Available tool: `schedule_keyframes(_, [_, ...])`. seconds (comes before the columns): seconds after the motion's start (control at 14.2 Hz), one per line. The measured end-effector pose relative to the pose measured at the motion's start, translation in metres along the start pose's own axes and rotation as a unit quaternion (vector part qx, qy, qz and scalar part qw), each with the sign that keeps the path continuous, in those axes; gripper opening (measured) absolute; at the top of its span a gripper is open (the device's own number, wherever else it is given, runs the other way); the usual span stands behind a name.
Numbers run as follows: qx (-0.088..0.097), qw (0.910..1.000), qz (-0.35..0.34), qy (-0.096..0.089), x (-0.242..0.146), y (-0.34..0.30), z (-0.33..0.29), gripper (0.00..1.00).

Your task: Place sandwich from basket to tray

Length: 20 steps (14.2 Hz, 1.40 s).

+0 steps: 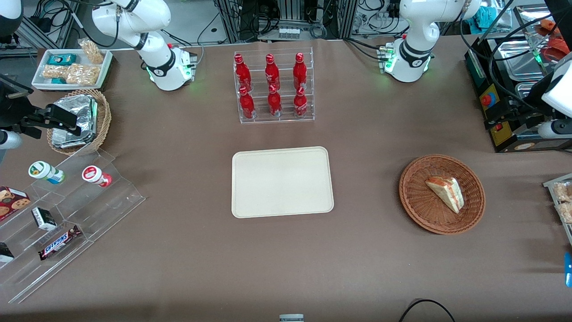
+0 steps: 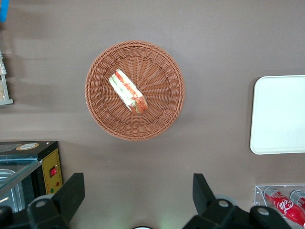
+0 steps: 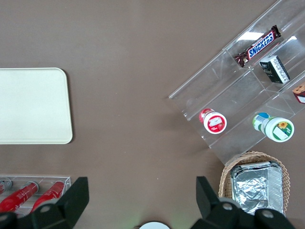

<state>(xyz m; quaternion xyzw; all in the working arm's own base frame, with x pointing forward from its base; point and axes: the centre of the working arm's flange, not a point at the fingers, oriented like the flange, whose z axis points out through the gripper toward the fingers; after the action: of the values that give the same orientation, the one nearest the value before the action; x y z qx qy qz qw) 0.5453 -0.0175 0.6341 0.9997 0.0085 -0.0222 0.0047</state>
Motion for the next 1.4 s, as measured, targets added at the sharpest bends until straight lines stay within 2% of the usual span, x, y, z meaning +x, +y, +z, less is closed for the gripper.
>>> schedule_keyframes(0.84, [0.0,1.0,0.0,0.0,0.0,0.0,-0.001,1.0])
schedule_keyframes(0.98, [0.0,1.0,0.001,-0.009,0.0,0.001,0.007,1.0])
schedule_keyframes(1.19, [0.002,0.9992,0.0,-0.041,0.006,0.0,0.047,1.0])
schedule_keyframes(1.26, [0.003,0.999,-0.001,-0.045,0.011,0.0,0.066,1.0])
schedule_keyframes(1.4, [0.004,0.9991,-0.006,-0.041,0.021,-0.007,0.113,1.0])
